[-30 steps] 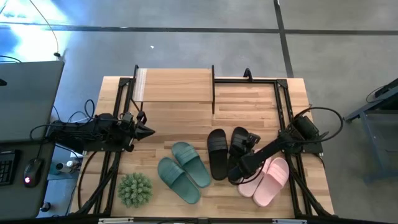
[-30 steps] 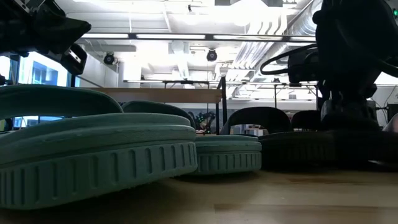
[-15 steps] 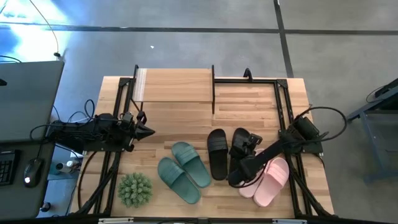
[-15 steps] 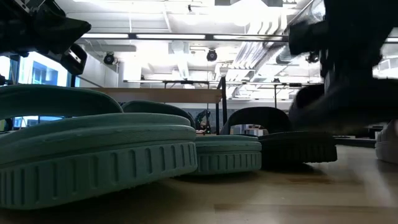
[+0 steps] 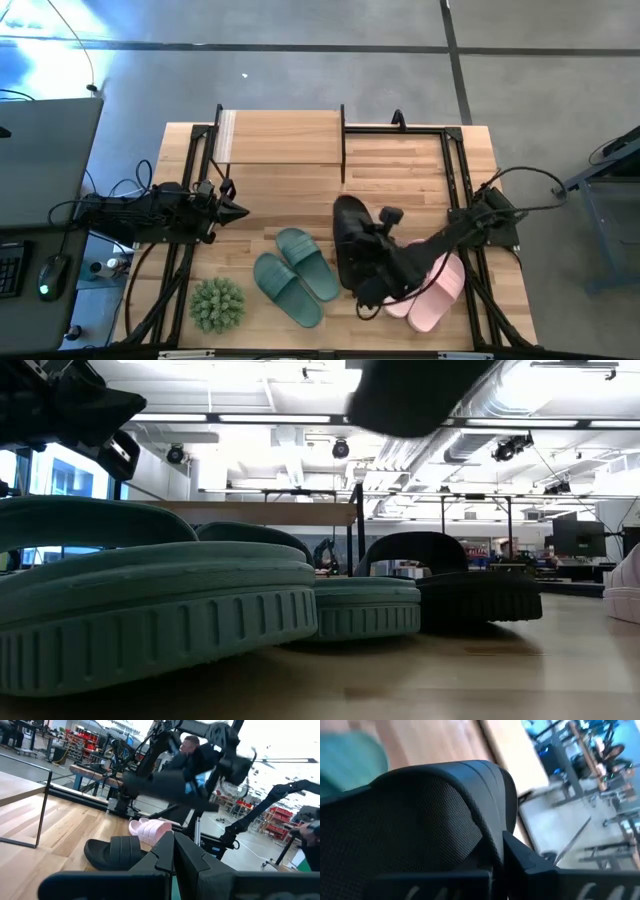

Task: Pick and place slides into the shelf
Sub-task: Put the right black slide onto the shelf

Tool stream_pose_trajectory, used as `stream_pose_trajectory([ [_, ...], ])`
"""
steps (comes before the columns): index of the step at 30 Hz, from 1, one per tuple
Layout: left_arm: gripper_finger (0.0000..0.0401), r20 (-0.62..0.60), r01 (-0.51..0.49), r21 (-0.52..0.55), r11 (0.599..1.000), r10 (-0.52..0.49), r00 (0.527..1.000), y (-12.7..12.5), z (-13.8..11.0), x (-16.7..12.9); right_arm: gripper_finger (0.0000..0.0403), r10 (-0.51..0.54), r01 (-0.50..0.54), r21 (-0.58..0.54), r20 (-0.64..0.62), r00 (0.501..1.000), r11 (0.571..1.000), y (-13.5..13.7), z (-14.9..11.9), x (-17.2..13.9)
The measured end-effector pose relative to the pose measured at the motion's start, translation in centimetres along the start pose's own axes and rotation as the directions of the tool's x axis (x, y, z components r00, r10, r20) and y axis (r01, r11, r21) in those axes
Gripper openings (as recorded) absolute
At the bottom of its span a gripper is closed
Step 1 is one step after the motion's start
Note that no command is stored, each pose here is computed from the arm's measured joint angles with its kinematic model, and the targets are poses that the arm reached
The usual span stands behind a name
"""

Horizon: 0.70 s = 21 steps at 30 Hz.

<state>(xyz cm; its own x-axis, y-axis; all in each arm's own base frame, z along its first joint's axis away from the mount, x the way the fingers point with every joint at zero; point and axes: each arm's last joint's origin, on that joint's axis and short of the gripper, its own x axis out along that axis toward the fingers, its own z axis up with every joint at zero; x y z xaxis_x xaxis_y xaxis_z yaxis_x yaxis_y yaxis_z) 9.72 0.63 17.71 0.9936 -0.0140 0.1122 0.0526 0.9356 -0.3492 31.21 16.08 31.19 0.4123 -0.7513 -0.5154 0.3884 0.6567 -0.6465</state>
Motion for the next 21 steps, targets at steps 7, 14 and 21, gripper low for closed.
stream_pose_trajectory([
  [7,0.0001,0.009,-0.025,0.0,1.0,0.025,1.0,0.1,0.0,0.0,0.0,-0.101,0.102,-0.012,0.038,0.994,0.995,-7.2,5.9,2.7],
  [14,0.0001,0.01,-0.025,0.005,1.0,0.025,1.0,0.1,0.0,0.0,0.0,-0.062,0.061,0.011,0.054,0.997,0.998,-14.2,10.4,9.2],
  [21,0.0001,-0.012,-0.045,0.032,0.998,0.045,0.999,0.2,-0.2,0.0,0.0,-0.103,0.103,-0.065,0.0,0.995,0.993,-17.6,11.0,16.4],
])
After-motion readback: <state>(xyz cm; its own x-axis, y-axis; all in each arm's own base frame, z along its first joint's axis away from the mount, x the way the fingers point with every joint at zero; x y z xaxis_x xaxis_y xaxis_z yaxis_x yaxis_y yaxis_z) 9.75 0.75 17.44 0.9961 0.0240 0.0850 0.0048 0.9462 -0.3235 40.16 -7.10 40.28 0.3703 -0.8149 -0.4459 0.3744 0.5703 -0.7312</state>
